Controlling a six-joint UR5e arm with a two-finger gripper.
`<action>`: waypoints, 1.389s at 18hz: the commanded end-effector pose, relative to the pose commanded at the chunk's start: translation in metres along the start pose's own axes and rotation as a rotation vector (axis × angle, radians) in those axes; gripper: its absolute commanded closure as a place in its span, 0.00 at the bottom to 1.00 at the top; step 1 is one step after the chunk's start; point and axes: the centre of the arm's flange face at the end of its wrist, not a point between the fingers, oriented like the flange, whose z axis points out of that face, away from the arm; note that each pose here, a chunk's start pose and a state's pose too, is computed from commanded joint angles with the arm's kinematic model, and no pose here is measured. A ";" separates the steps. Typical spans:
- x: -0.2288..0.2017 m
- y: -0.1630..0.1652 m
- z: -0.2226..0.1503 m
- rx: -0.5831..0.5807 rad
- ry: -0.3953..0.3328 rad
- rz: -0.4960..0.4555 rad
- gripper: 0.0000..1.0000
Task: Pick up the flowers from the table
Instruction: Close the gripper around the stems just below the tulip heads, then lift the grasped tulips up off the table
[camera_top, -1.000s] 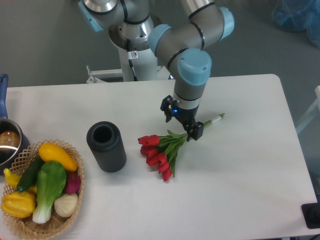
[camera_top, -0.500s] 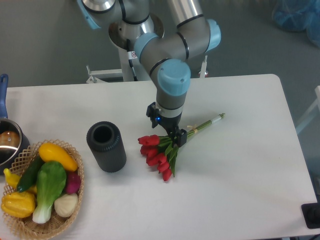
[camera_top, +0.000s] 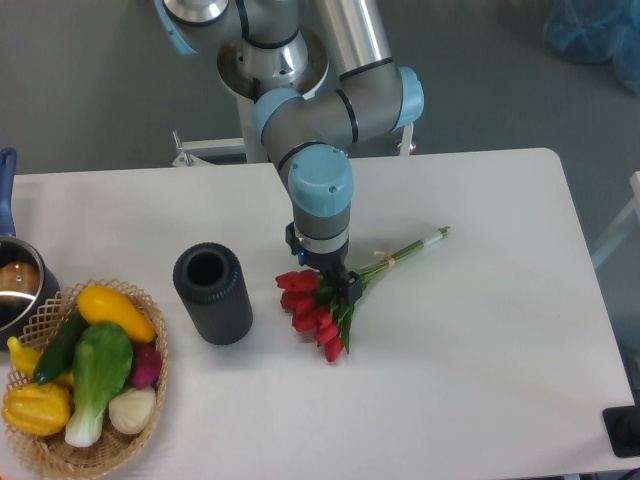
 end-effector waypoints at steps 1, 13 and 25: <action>0.000 0.000 0.002 -0.001 0.003 0.000 0.02; 0.001 0.007 0.009 -0.068 -0.006 -0.135 0.82; -0.021 0.021 -0.044 -0.055 -0.102 -0.203 1.00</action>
